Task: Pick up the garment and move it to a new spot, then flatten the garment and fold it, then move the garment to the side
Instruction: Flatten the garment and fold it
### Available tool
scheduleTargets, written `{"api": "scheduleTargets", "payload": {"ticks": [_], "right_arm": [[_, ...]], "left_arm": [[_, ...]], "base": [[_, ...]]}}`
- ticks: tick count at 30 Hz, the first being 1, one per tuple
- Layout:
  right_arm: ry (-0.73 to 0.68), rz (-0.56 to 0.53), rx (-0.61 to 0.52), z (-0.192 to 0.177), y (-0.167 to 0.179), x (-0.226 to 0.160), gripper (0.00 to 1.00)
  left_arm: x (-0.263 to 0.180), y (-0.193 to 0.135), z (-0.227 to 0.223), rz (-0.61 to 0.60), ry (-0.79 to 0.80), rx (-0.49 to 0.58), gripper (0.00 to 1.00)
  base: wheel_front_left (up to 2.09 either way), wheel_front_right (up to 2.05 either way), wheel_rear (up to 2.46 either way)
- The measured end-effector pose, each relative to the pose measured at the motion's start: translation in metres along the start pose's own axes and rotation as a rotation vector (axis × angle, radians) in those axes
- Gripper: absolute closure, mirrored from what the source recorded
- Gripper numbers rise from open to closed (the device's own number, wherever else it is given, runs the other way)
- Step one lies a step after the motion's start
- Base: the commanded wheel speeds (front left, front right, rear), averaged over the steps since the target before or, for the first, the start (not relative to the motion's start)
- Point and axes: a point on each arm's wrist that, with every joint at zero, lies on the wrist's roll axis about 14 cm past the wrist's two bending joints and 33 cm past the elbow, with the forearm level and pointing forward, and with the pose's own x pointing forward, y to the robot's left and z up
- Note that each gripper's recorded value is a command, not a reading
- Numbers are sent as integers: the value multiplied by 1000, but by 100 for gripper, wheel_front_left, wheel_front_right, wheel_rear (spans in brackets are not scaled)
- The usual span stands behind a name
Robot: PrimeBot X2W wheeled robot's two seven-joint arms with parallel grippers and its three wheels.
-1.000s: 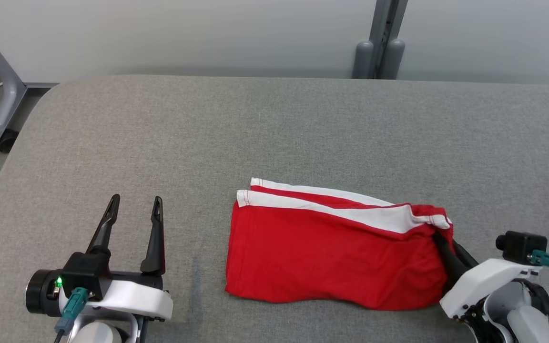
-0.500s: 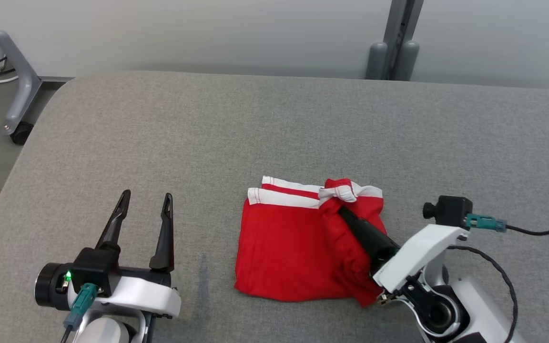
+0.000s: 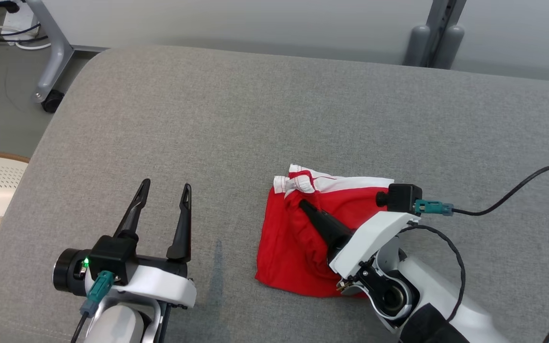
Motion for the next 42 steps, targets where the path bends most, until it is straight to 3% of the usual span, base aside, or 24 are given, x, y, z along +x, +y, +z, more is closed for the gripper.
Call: {"api": "scheduleTargets", "payload": {"ticks": [1, 2, 3, 12, 17, 26, 31, 42], "right_arm": [[-1, 1, 8, -1, 0, 2, 57], [-1, -1, 11, -2, 0, 3, 2], [-5, 0, 1, -2, 0, 3, 0], [-131, 42, -156, 24, 13, 2, 0], [-257, 17, -240, 65, 2, -18, 0], [-450, -153, -303, 115, -49, -92, 0], [-565, -283, -412, 136, -74, -151, 0], [-681, -448, -701, 137, -65, -225, 0]], "left_arm": [[0, 1, -1, 2, 3, 0, 0], [0, 1, -1, 4, 4, -1, 0], [1, 1, -2, 5, 5, -1, 0], [7, -6, -3, -14, 4, -4, 0], [8, -7, -4, -15, 4, -1, 0], [6, -7, -5, -19, 6, 10, 0], [1, -8, -5, -20, 9, 7, 0], [-16, -9, -2, -29, 19, 5, 0]], "base": [[0, 0, 0], [0, 0, 0], [0, 0, 0], [0, 0, 0], [0, 0, 0], [0, 0, 0], [0, 0, 0], [0, 0, 0]]}}
